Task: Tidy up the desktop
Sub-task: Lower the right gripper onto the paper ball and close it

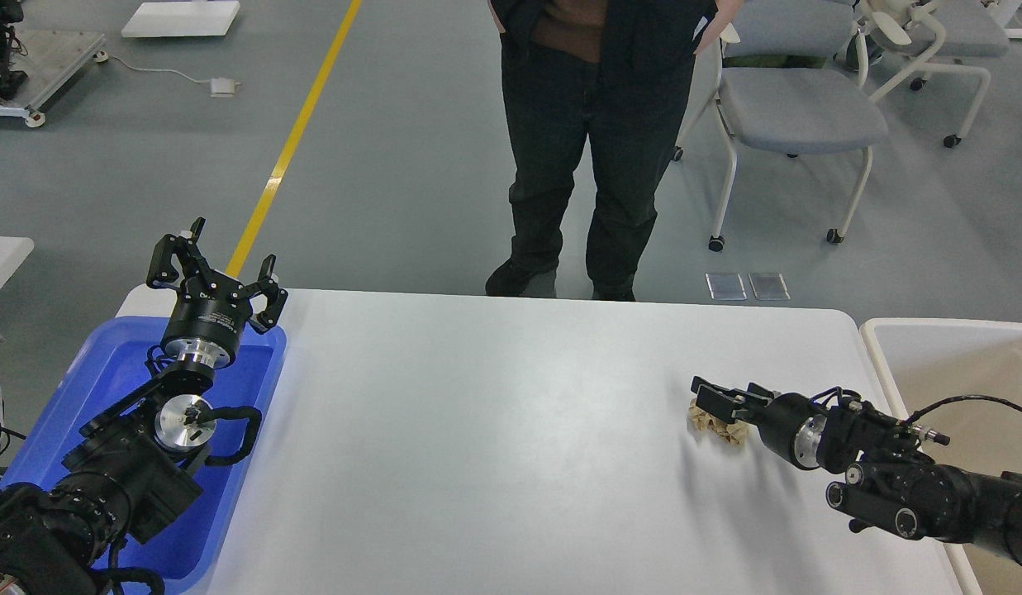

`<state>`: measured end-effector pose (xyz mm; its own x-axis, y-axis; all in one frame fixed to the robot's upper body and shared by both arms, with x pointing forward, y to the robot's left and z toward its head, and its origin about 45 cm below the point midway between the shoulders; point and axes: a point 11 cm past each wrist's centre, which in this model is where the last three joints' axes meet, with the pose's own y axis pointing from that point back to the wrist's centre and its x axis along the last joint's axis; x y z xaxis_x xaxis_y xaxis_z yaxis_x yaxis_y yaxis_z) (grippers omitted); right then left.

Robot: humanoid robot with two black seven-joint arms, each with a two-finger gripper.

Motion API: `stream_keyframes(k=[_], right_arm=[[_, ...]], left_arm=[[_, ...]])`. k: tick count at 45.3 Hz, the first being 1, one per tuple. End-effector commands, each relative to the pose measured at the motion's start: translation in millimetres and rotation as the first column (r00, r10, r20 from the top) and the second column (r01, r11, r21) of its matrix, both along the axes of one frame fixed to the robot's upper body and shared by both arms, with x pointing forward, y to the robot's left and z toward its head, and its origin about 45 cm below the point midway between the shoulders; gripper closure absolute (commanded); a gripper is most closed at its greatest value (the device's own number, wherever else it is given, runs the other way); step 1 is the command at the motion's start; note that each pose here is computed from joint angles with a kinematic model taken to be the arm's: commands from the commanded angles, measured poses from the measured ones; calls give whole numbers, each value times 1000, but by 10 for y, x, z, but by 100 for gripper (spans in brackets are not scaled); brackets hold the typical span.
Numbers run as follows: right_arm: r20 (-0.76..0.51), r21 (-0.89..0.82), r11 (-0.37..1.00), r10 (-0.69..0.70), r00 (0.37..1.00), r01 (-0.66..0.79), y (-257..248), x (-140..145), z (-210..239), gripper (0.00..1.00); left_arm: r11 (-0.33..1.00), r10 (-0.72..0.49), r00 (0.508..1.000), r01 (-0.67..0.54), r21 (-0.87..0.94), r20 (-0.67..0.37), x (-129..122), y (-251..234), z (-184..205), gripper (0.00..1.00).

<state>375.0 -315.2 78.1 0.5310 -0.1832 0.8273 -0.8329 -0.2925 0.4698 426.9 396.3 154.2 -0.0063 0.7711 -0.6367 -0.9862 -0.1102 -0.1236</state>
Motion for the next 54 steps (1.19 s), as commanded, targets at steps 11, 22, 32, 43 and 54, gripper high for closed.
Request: stream_keyframes(k=[11, 22, 32, 43, 54], right_arm=[[72, -75, 996, -45, 996, 50, -17, 103, -151, 0], [65, -102, 994, -26, 998, 32, -20, 27, -295, 0], [54, -95, 995, -21, 998, 26, -2, -18, -340, 0], [48, -56, 998, 17, 999, -14, 38, -98, -384, 0], [48, -30, 999, 33, 998, -32, 67, -129, -394, 1]], left_arm=[[1000, -1, 1000, 1, 0, 0, 0, -1, 0, 0], [1000, -1, 1000, 1, 0, 0, 0, -1, 0, 0], [1000, -1, 1000, 1, 0, 0, 0, -1, 0, 0], [1000, 0, 1000, 0, 0, 0, 0, 0, -1, 0], [1000, 0, 1000, 0, 0, 0, 0, 0, -1, 0]])
